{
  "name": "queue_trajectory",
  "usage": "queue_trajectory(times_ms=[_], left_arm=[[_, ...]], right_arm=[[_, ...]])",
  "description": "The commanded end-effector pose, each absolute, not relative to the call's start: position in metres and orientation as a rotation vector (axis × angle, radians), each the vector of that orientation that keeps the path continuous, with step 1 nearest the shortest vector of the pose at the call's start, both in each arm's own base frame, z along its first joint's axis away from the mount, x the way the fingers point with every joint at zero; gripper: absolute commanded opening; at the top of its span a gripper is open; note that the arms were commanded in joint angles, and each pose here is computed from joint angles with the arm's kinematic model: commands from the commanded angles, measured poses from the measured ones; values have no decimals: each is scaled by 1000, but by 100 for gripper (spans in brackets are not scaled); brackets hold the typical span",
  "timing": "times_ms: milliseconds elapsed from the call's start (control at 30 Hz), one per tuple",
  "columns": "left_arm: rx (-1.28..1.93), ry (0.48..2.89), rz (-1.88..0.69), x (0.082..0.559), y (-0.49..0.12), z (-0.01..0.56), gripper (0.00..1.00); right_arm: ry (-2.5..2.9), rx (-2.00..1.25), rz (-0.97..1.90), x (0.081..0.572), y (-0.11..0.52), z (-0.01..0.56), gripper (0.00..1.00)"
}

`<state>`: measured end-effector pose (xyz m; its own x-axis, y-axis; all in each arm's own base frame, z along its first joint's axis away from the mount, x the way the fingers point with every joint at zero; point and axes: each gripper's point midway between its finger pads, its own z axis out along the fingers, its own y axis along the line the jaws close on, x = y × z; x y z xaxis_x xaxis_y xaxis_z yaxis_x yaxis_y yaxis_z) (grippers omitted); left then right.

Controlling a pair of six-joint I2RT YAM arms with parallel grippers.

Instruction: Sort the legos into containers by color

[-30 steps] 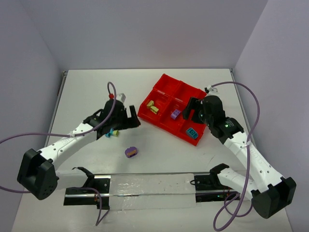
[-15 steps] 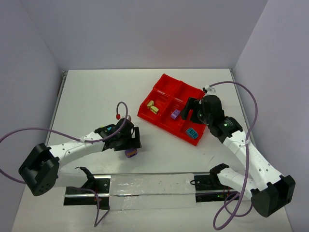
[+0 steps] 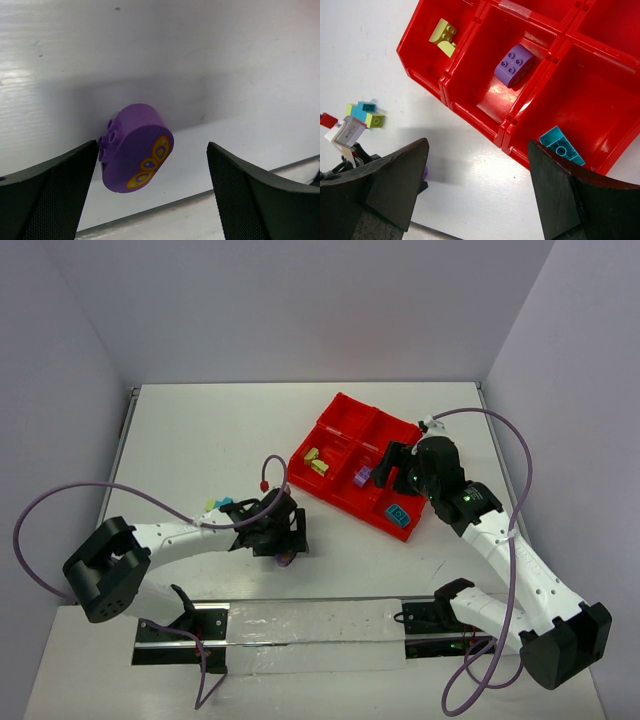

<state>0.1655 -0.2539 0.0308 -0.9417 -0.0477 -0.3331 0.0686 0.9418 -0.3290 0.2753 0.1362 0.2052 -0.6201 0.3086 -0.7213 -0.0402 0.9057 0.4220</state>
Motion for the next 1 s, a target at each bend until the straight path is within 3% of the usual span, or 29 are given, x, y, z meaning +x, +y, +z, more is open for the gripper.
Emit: queue_trajectory(times_ms=[0,267,533,967], left_arm=[[21,2664,-659,181,-288,66,96],[65,2628,-667,183,-286,95,97],[63,2658,-570,171,-258,73,97],[139,2702,-920,151,-303,67,94]], right_arm=[[2158,172,539,277,141,207,87],[2225,143,565,264,149,182,87],[2239,136,575,256,152,175,87],[2236,135,572,252,154,178,87]])
